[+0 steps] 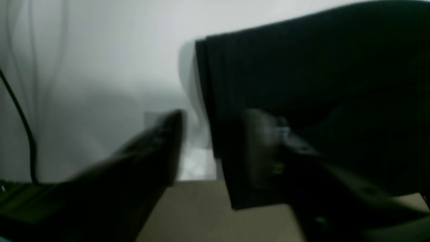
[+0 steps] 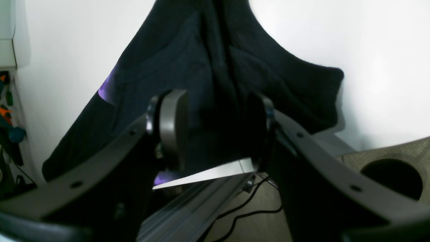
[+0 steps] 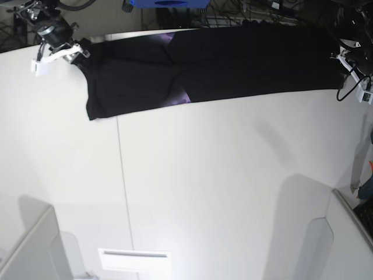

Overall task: Fold the T-shirt properly
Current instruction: 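Release the folded edge and reposition both grippers over the strip, then grasp the strip ends and press them inward with both grippers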

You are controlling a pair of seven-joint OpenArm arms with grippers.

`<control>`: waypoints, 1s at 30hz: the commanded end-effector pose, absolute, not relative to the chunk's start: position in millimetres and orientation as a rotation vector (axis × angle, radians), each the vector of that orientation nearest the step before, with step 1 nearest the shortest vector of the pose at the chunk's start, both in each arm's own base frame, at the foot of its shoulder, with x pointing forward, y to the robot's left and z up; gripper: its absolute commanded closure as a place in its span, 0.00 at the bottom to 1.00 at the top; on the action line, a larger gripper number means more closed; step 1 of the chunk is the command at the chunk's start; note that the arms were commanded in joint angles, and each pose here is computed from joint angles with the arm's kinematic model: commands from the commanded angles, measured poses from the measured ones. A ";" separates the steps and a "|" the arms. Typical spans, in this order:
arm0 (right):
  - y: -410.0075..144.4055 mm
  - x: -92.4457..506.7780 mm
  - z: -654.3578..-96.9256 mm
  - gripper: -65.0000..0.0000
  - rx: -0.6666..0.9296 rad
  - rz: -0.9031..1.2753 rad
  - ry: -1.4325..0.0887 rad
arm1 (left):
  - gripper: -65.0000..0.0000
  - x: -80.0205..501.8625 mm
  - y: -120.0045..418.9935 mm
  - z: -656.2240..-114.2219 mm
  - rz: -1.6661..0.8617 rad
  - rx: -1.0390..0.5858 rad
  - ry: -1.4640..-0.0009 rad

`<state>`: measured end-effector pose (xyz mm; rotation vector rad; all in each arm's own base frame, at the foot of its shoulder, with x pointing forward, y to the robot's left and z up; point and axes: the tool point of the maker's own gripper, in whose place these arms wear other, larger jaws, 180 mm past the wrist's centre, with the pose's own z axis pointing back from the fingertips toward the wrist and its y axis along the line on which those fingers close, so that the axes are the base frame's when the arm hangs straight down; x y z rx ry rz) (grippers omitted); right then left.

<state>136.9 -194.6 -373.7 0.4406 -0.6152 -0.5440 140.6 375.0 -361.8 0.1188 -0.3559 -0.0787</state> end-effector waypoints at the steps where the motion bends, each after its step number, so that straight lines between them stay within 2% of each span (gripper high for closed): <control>1: -197.1 142.7 -364.9 0.61 0.442 -0.538 -0.664 | 0.39 153.8 375.4 -344.3 -0.119 0.149 -0.422; 3: -190.3 149.3 -356.6 0.61 0.487 -0.504 -0.707 | 0.30 161.3 362.7 -336.9 -0.139 0.148 -0.472; 4: -182.8 153.3 -351.4 0.62 0.520 -0.459 -0.731 | 0.29 163.8 356.8 -332.8 -0.149 0.151 -0.490; 6: -167.7 164.1 -344.3 0.70 0.569 -0.371 -0.763 | 0.38 167.6 344.2 -329.8 -0.167 0.142 -0.514; 8: -157.3 174.3 -346.8 0.84 0.575 -0.307 -0.755 | 0.63 165.9 338.6 -334.5 -0.153 0.127 -0.515; 10: -146.3 180.7 -355.2 1.00 0.577 -0.259 -0.714 | 1.00 163.5 335.4 -338.7 -0.134 0.116 -0.511; 13: -138.5 184.9 -367.1 1.00 0.563 -0.228 -0.670 | 1.00 158.1 339.1 -342.7 -0.127 0.143 -0.484; 19: -136.4 189.4 -402.0 1.00 0.517 -0.215 -0.585 | 1.00 132.8 357.1 -362.7 -0.139 0.284 -0.319; 22: -142.2 192.4 -422.6 1.00 0.491 -0.234 -0.540 | 1.00 128.6 337.4 -389.5 -0.227 0.248 -0.229; 25: -147.7 197.3 -428.9 1.00 0.476 -0.257 -0.562 | 1.00 117.3 325.6 -419.8 -0.232 0.181 -0.148; 30: -155.7 207.2 -431.6 1.00 0.466 -0.272 -0.587 | 1.00 127.4 315.1 -450.5 -0.208 0.098 -0.102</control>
